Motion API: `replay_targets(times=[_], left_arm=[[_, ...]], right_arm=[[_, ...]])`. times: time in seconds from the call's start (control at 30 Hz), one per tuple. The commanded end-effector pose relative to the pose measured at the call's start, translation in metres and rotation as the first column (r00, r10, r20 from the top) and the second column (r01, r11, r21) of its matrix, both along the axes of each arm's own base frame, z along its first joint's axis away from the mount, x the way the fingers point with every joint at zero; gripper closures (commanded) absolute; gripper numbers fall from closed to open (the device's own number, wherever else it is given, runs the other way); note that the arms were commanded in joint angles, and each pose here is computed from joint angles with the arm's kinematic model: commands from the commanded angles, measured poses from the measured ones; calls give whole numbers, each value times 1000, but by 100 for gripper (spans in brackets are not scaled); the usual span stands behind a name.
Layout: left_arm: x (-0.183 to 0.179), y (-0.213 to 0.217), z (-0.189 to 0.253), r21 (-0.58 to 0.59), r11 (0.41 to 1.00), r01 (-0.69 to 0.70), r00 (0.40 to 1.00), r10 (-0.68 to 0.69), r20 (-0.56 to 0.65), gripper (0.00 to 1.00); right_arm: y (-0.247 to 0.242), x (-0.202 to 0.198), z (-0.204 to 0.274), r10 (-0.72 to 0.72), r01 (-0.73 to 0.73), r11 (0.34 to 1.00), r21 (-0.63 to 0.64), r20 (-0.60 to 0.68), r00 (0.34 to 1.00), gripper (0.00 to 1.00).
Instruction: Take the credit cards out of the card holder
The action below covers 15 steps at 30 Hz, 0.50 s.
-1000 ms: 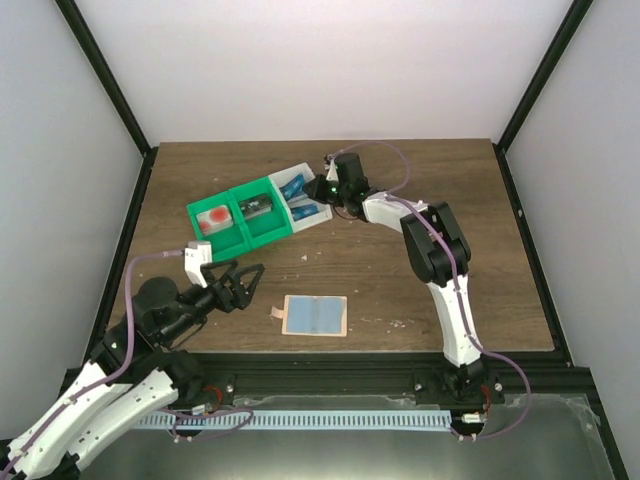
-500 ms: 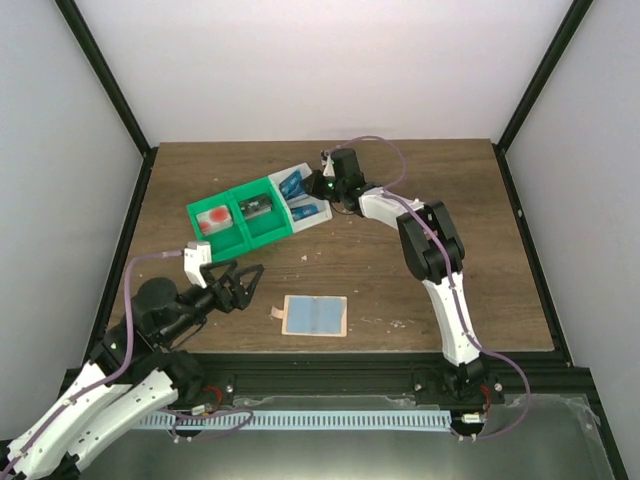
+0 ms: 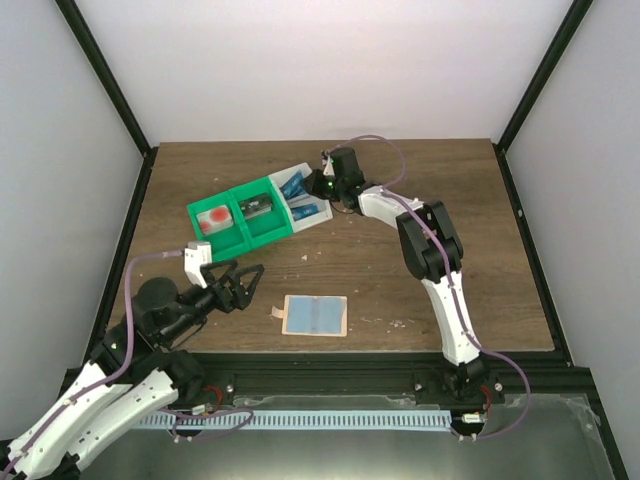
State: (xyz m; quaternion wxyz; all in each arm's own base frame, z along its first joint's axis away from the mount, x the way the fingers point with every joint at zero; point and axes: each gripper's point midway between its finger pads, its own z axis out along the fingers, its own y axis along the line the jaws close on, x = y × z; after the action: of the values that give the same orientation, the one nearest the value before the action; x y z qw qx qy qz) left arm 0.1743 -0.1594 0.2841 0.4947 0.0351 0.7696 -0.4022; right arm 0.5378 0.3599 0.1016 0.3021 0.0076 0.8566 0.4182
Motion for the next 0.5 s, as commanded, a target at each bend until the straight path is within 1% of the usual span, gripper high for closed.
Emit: replay_targets(times=[0.0, 0.07, 0.27, 0.4, 0.47], left_arm=[[0, 0, 1, 5, 1000, 5, 1000, -5, 21, 0], [0, -1, 0, 8, 1000, 5, 1000, -5, 19, 0], [0, -2, -1, 13, 1000, 12, 1000, -12, 19, 0], [1, -3, -2, 18, 1000, 13, 1000, -13, 13, 0], [2, -3, -3, 21, 1000, 12, 1000, -12, 10, 0]], right_arm=[[-2, 13, 11, -20, 20, 1000, -9, 40, 999, 89], [-2, 15, 12, -20, 21, 1000, -7, 42, 999, 88], [1, 19, 24, -13, 13, 1000, -3, 60, 998, 77], [2, 20, 31, -15, 15, 1000, -1, 72, 997, 73], [1, 22, 35, -16, 17, 1000, -3, 79, 997, 68]])
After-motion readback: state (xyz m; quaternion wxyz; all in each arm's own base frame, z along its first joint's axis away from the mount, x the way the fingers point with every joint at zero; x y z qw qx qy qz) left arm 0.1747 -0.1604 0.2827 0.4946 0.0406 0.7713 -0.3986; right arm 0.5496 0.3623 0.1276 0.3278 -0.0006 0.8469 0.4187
